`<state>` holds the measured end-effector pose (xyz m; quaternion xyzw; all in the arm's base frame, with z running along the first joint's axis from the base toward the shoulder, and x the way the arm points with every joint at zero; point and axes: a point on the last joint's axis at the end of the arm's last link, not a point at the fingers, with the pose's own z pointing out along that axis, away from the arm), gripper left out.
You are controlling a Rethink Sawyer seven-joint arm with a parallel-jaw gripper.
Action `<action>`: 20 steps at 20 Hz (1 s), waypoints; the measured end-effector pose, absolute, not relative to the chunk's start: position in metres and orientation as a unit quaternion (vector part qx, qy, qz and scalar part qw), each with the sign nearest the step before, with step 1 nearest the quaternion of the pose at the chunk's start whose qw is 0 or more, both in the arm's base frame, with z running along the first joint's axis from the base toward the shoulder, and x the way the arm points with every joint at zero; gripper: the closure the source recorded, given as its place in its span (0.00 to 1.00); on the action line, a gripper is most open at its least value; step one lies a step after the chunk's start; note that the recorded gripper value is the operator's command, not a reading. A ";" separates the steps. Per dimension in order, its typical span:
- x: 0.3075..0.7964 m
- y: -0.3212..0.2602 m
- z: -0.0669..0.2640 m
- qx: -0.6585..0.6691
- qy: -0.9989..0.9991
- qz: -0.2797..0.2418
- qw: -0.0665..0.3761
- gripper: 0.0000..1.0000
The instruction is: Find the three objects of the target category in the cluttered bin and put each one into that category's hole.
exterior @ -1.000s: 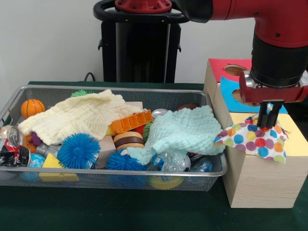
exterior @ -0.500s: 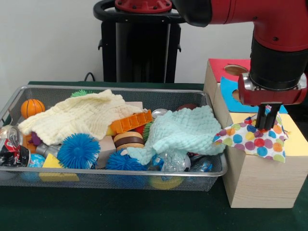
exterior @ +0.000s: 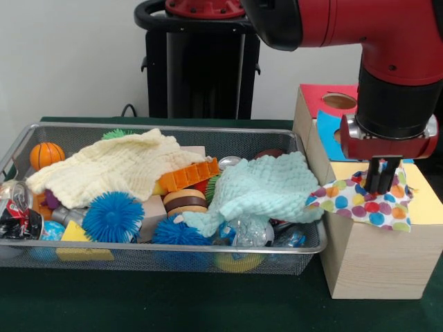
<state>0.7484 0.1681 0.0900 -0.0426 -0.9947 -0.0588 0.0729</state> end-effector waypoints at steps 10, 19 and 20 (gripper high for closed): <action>0.751 0.168 0.085 -0.043 -0.996 -0.058 0.059 1.00; 0.754 0.170 0.082 -0.043 -0.996 -0.059 0.043 1.00; 0.754 0.171 0.082 -0.042 -0.996 -0.059 0.043 1.00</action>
